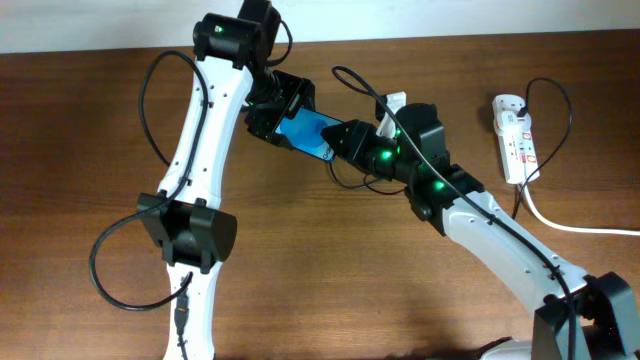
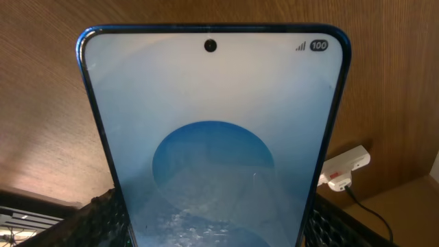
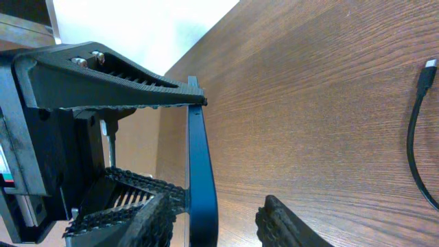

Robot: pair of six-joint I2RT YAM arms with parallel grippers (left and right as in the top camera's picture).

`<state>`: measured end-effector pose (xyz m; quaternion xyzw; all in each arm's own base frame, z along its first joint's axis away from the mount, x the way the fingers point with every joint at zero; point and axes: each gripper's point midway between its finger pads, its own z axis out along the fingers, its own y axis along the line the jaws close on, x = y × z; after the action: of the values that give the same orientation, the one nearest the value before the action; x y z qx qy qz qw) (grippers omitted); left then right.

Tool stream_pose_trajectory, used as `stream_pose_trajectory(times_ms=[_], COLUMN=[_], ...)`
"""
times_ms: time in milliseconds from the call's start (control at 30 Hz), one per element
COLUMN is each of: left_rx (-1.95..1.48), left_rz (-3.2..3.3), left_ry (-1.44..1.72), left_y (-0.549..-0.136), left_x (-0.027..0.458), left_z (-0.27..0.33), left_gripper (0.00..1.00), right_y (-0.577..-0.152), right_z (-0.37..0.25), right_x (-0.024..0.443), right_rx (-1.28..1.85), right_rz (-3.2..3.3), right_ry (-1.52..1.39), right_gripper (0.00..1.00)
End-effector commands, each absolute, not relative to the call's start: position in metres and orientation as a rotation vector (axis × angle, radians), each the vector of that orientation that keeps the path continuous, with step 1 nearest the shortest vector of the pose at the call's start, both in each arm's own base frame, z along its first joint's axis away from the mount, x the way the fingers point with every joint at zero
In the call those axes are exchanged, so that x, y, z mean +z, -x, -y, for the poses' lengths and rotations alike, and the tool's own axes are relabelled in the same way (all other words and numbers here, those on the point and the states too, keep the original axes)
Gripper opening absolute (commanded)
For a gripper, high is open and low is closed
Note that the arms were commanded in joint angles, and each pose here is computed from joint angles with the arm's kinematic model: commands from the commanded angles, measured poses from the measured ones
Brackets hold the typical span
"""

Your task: Plug charger to phone and switch on socket

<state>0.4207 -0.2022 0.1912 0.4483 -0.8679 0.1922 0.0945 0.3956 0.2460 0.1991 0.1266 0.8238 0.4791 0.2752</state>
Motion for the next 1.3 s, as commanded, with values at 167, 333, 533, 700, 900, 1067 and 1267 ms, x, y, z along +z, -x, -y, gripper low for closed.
stream_pose_trajectory(times_ms=[167, 333, 533, 700, 900, 1067, 1267], left_rx=[0.610, 0.610, 0.609, 0.609, 0.609, 0.609, 0.619], left_rz=[2.565, 2.567, 2.568, 2.568, 2.567, 2.568, 2.568], left_ry=[-1.317, -1.312, -1.309, -1.310, -1.310, -1.310, -1.322], left_y=[-0.4186, -0.4180, -0.4175, -0.4176, -0.4176, -0.4176, -0.4213], left_x=[0.1995, 0.1995, 0.1995, 0.1994, 0.1995, 0.1994, 0.1997], left_z=[0.2109, 0.2122, 0.2131, 0.2129, 0.2130, 0.2129, 0.2092], left_gripper=[0.00, 0.00, 0.00, 0.00, 0.25, 0.95, 0.99], right_y=[-0.3955, -0.3944, -0.3953, -0.3955, -0.3956, -0.3959, -0.3960], right_z=[-0.2556, -0.2587, -0.2577, -0.2575, -0.2571, -0.2567, -0.2557], right_x=[0.1989, 0.1981, 0.1978, 0.1978, 0.1971, 0.1972, 0.1990], right_rx=[1.264, 1.248, 1.240, 1.239, 1.236, 1.235, 1.236], right_rz=[-2.211, -2.210, -2.208, -2.208, -2.209, -2.209, -2.204], right_ry=[-0.326, -0.318, -0.324, -0.324, -0.327, -0.328, -0.328], right_gripper=[0.44, 0.40, 0.24, 0.09, 0.04, 0.04, 0.04])
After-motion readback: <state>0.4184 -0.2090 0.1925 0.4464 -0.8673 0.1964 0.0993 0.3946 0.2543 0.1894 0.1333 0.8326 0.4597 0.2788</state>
